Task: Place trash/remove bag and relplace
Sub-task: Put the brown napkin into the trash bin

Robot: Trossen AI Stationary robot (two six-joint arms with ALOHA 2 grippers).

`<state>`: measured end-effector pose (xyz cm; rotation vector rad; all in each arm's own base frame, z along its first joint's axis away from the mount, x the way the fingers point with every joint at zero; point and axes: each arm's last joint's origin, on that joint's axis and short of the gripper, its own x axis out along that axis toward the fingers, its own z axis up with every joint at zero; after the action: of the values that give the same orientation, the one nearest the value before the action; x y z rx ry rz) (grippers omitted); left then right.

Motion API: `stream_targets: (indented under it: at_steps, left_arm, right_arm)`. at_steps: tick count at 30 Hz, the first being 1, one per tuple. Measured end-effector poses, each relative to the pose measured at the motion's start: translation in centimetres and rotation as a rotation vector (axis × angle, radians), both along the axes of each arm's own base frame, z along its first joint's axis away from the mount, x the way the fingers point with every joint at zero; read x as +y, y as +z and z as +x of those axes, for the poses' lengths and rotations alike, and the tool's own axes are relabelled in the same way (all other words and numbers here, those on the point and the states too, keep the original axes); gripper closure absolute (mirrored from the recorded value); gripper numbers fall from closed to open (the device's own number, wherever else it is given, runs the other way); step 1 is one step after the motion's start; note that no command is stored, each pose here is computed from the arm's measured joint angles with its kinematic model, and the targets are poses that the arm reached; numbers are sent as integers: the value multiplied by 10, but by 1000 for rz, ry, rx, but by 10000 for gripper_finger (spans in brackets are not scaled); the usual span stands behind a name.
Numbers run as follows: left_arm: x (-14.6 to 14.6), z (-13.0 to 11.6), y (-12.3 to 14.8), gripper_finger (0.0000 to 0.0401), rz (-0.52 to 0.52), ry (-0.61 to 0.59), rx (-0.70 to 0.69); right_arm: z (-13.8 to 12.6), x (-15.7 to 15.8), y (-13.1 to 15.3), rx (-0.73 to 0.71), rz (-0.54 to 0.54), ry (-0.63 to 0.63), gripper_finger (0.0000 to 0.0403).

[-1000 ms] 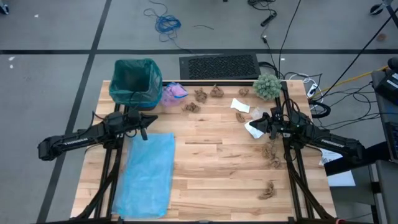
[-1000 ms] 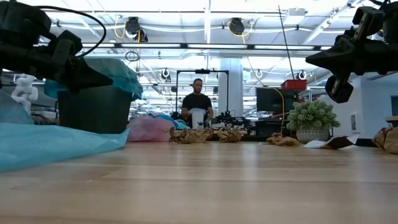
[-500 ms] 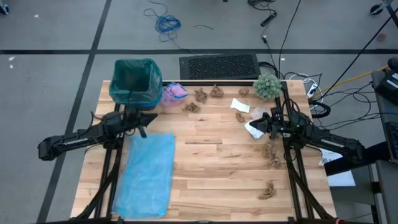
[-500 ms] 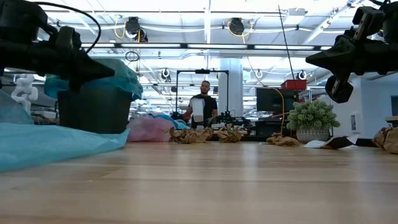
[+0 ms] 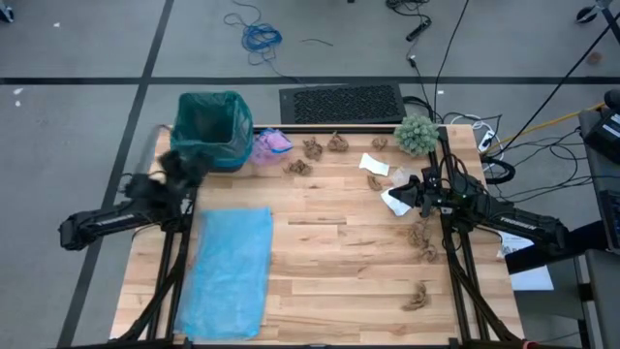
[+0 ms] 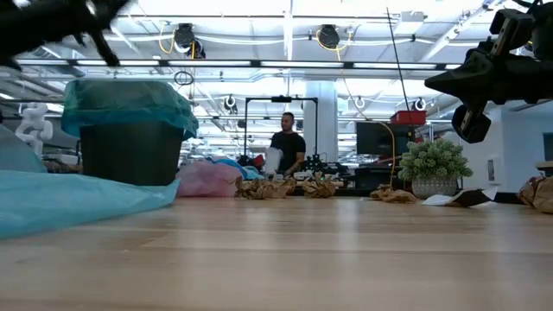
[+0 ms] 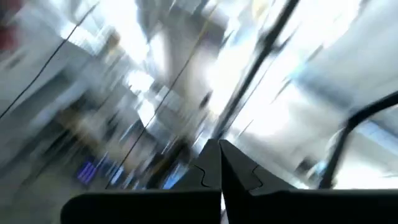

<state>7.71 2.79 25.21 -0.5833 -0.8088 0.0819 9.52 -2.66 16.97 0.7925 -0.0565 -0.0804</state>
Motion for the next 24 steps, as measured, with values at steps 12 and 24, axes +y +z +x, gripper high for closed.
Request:
stream_targets:
  at_steps: [12,24]
  left_arm:
    - [3,15,89,401,233,151,149]
    - [43,138,174,401,304,2,1030]
  right_arm:
    - [0,0,0,0,0,0,403]
    - [0,0,0,0,0,-4,403]
